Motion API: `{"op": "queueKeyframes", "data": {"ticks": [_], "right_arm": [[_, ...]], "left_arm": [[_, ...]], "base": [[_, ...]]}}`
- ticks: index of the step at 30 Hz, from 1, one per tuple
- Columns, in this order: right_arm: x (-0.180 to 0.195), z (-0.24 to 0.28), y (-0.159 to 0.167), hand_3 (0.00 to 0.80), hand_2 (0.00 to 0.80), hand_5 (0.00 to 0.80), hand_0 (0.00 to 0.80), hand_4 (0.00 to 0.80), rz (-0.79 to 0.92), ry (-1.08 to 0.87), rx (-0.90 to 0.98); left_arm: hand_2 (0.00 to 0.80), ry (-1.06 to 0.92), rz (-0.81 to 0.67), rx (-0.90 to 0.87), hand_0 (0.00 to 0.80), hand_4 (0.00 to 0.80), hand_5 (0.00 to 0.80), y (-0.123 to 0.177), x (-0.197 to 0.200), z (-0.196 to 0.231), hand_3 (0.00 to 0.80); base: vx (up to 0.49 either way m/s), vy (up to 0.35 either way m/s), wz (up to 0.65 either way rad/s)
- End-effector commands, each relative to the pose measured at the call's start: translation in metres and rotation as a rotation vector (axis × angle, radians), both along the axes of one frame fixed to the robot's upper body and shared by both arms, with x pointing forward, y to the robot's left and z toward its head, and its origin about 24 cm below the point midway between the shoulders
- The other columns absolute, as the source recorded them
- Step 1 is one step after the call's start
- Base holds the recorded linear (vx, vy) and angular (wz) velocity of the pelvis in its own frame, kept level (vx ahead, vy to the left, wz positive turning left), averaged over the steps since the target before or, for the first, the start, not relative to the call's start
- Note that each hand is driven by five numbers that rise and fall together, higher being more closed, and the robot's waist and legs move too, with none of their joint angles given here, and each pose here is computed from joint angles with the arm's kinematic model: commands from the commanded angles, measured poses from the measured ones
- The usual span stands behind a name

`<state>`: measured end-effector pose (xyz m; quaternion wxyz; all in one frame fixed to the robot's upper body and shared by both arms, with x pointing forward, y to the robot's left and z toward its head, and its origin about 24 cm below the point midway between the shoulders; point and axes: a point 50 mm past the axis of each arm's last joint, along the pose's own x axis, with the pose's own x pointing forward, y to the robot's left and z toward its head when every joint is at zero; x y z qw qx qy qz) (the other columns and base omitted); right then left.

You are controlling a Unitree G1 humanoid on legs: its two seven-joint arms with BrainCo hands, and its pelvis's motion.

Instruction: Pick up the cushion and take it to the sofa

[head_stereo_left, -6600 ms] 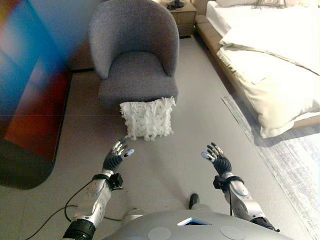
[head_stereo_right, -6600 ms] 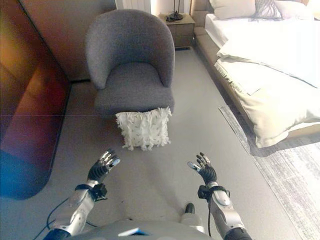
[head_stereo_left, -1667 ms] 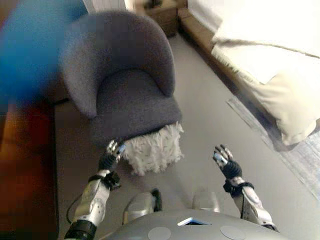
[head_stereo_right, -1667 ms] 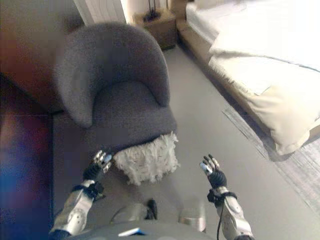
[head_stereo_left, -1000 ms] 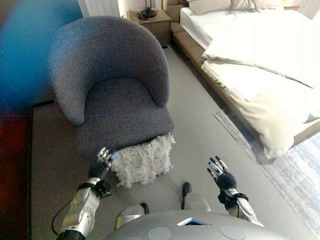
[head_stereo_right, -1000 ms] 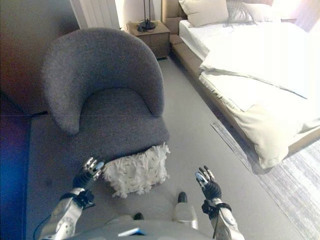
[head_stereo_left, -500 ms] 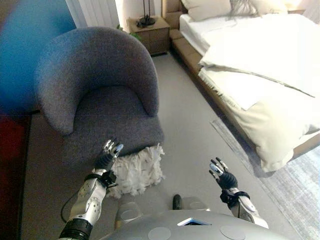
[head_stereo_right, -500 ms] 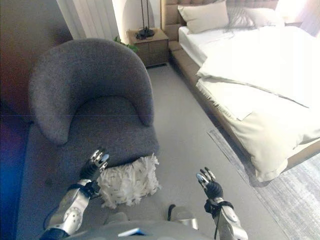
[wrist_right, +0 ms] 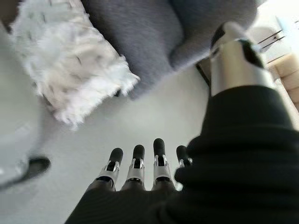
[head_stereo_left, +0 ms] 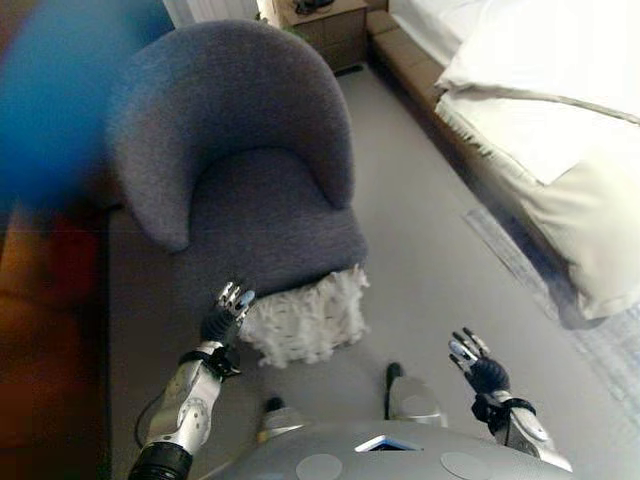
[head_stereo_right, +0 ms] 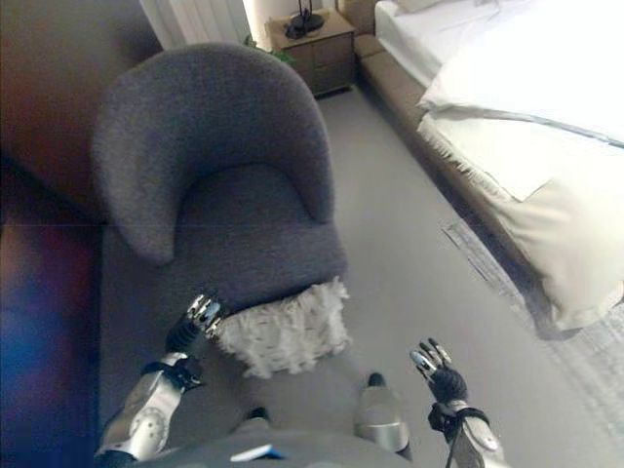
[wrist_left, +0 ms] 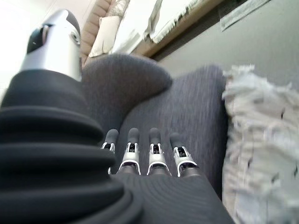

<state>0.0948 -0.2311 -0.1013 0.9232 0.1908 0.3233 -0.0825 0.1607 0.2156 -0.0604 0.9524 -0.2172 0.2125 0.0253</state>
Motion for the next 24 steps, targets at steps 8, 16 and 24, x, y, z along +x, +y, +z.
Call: {"op": "queueKeyframes", "data": {"ticks": [8,16,24], "right_arm": [[0.029,0.016,0.024,0.0,0.0,0.0,0.0,0.0,-0.051,-0.168,0.058],[0.009,0.004,0.021,0.0,0.0,0.0,0.0,0.0,-0.077,-0.091,0.085],[0.006,-0.003,0.027,0.0,0.0,0.0,0.0,0.0,-0.056,-0.047,0.1]], "left_arm": [[0.0,-0.117,-0.068,0.137,0.0,0.0,0.0,0.017,0.012,0.023,0.0],[0.0,-0.107,-0.029,0.146,0.0,0.0,0.0,0.023,0.018,0.026,0.0],[0.0,-0.029,-0.046,0.158,0.0,0.0,0.0,0.017,-0.002,0.007,0.0]], "base": [[0.133,0.298,-0.31],[0.199,-0.012,-0.16],[0.257,-0.089,0.13]]}}
